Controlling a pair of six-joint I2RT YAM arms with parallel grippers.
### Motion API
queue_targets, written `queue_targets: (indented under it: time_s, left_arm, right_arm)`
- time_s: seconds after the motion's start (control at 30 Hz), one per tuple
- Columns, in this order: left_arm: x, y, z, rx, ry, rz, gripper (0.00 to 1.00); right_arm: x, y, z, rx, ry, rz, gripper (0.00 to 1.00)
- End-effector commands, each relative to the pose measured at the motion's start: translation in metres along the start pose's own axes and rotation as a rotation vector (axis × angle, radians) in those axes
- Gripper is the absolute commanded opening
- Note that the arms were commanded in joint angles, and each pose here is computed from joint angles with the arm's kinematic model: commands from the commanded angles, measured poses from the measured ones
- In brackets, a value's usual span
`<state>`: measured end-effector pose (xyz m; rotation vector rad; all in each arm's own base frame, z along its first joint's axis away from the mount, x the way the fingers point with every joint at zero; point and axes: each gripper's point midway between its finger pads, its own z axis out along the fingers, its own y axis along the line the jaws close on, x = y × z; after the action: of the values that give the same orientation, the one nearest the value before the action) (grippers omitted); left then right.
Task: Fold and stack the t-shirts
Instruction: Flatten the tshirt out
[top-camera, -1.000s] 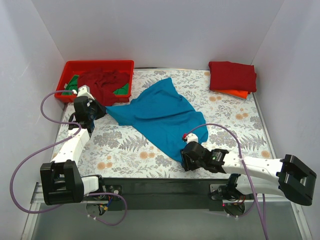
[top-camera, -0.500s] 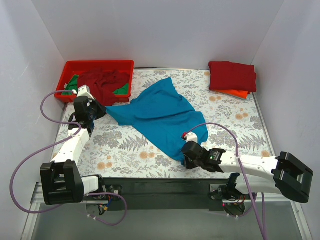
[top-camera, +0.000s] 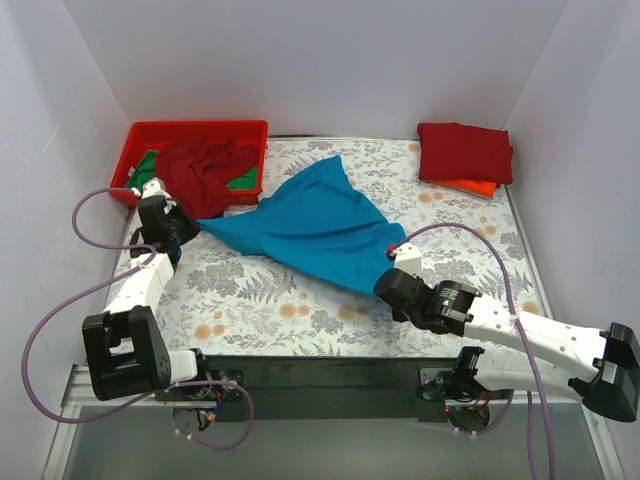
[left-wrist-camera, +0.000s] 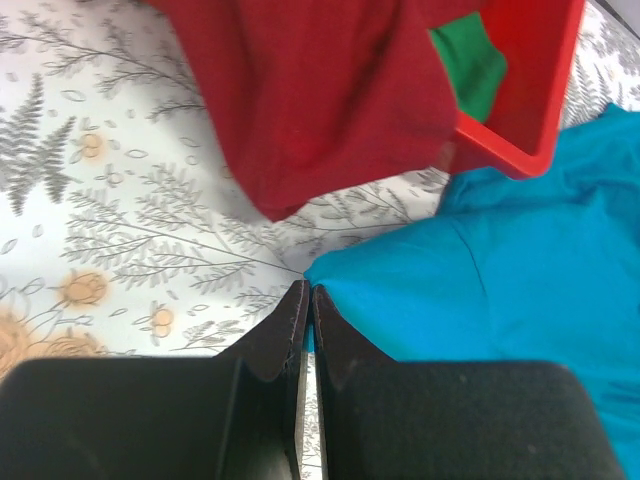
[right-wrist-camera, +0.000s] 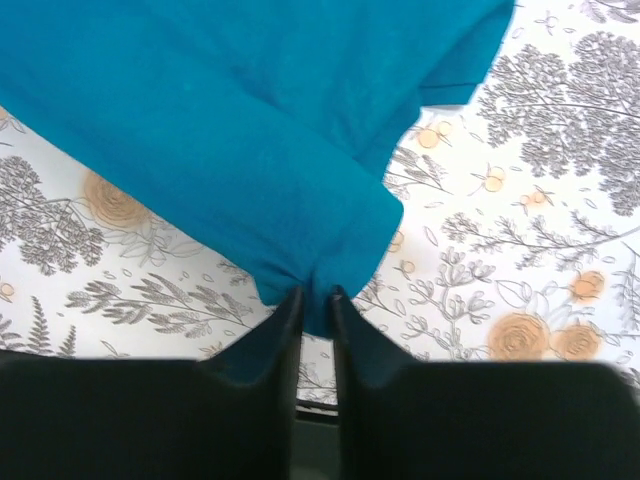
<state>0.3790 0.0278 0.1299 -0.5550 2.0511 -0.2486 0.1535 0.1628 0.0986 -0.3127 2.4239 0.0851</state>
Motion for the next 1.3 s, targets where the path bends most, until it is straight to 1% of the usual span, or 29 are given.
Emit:
queue_targets:
  time_s: [0.0,0.03,0.07,0.2,0.3,0.4,0.53,0.57,0.63,0.83,0.93,1.17,1.23,1.27]
  left_arm:
    - [-0.009,0.004,-0.006,-0.008,-0.041,-0.005,0.0]
    - [-0.011,0.001,-0.008,0.008,-0.047,-0.004,0.0]
    - [-0.01,0.001,-0.008,0.012,-0.048,-0.003,0.0]
    - [-0.008,-0.004,-0.008,0.039,-0.041,-0.004,0.0]
    - [-0.007,-0.006,-0.006,0.051,-0.031,-0.005,0.0]
    - [-0.006,-0.007,-0.005,0.06,-0.025,-0.007,0.0]
    - [-0.005,-0.009,-0.005,0.068,-0.02,-0.008,0.0]
    - [-0.003,-0.009,-0.005,0.074,-0.014,-0.009,0.0]
    - [-0.002,-0.011,-0.006,0.082,-0.01,-0.008,0.0]
    - [-0.001,-0.014,-0.006,0.098,-0.003,-0.011,0.0]
    - [-0.001,-0.014,-0.006,0.099,-0.003,-0.011,0.0]
    - [-0.001,-0.015,-0.007,0.103,-0.004,-0.009,0.0]
    - [-0.001,-0.016,-0.007,0.109,-0.002,-0.008,0.0]
    - [-0.001,-0.014,-0.007,0.105,-0.004,-0.01,0.0]
  right_arm:
    - [0.012,-0.03,-0.014,0.108,0.048,-0.021,0.27]
    - [0.017,-0.03,-0.014,0.099,0.062,-0.012,0.34]
    - [0.02,-0.029,-0.013,0.095,0.07,-0.009,0.43]
    - [0.029,-0.024,-0.012,0.081,0.108,0.005,0.51]
    - [0.035,-0.018,-0.009,0.079,0.126,0.0,0.51]
    - [0.038,-0.005,-0.005,0.04,0.12,-0.002,0.52]
    - [0.043,0.028,0.005,-0.13,0.101,0.031,0.53]
    - [0.043,0.037,0.01,-0.177,0.08,0.051,0.53]
    - [0.047,0.044,0.013,-0.211,0.083,0.066,0.53]
    - [0.056,0.044,0.026,-0.203,0.078,0.089,0.56]
    - [0.056,0.048,0.029,-0.231,0.057,0.117,0.57]
    - [0.063,0.052,0.038,-0.258,0.063,0.157,0.59]
    - [0.062,0.057,0.038,-0.286,0.06,0.171,0.58]
    - [0.061,0.06,0.039,-0.3,0.053,0.18,0.56]
